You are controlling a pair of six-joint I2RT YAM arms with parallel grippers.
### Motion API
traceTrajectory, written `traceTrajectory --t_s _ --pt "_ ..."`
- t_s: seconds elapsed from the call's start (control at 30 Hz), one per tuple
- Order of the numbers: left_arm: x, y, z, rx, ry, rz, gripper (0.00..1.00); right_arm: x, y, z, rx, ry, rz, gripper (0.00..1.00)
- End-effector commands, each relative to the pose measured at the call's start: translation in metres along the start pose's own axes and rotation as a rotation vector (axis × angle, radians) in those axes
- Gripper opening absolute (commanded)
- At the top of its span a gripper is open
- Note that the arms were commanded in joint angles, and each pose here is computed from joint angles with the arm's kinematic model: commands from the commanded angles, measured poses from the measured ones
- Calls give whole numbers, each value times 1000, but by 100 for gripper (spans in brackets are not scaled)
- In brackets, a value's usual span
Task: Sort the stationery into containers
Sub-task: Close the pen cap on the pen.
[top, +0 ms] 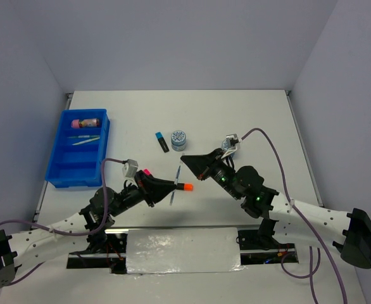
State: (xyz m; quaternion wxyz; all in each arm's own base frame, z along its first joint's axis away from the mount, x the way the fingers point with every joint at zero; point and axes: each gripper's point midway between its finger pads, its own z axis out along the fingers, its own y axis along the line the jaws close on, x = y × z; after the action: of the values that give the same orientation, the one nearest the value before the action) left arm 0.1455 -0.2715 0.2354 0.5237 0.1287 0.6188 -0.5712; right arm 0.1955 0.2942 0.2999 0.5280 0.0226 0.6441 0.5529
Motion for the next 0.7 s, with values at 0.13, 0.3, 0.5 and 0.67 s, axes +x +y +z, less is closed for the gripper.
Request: traceTrajectory --t_s 0.13,0.3,0.5,0.67 --pt "-20 -14 6 39 -65 -6 0 -6 13 -2 -57 -26 2 0" --pt "-20 -13 6 33 -65 -9 0 -2 15 -4 -73 -7 3 0" --pt "-21 -10 5 17 -67 -5 0 2 15 -2 -81 7 -2 0" --pt "-22 -8 6 5 -71 -3 0 10 13 -1 -80 29 -6 0"
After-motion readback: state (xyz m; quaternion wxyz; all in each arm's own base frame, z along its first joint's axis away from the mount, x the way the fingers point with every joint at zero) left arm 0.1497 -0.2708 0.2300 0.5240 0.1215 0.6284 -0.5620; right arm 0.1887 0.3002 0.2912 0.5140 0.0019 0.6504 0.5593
